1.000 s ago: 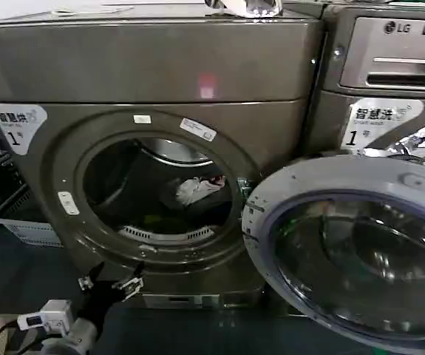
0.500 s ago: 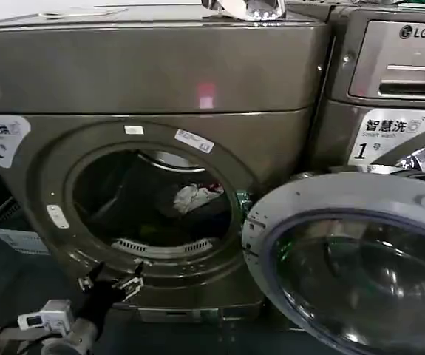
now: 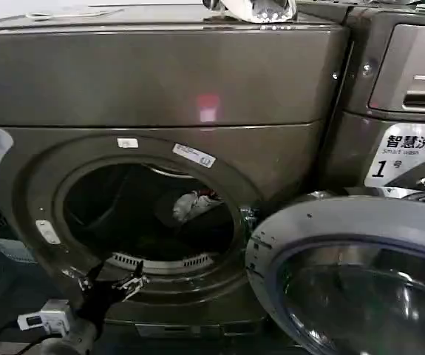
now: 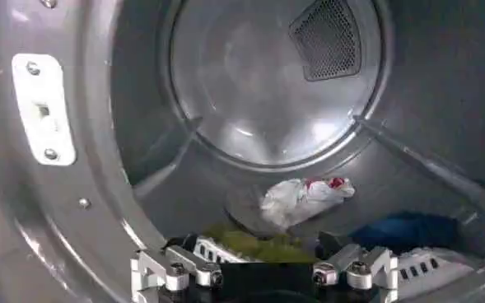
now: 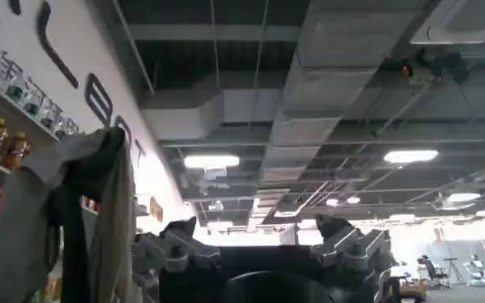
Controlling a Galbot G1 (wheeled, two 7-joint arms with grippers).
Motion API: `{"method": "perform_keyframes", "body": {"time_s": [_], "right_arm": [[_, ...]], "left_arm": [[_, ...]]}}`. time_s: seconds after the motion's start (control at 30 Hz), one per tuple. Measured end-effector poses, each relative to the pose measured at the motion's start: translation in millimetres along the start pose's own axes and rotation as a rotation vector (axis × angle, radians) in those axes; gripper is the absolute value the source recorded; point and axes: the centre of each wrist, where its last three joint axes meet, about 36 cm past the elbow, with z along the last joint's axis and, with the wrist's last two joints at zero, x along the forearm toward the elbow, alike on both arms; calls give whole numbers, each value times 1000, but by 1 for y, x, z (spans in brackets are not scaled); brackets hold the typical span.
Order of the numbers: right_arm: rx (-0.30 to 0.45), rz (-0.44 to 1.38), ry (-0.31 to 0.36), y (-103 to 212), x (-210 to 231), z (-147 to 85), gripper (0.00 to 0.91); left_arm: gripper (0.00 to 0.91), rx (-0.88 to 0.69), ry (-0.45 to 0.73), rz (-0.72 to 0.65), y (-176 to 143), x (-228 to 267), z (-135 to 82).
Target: Grasp the clothes from the dryer.
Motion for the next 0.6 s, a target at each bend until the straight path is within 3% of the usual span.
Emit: {"method": "perform_keyframes", "body": {"time_s": [0.6], "right_arm": [[3, -24, -18, 10, 3, 0, 907]], "left_arm": [[907, -27, -5, -15, -1, -29, 2]]}}
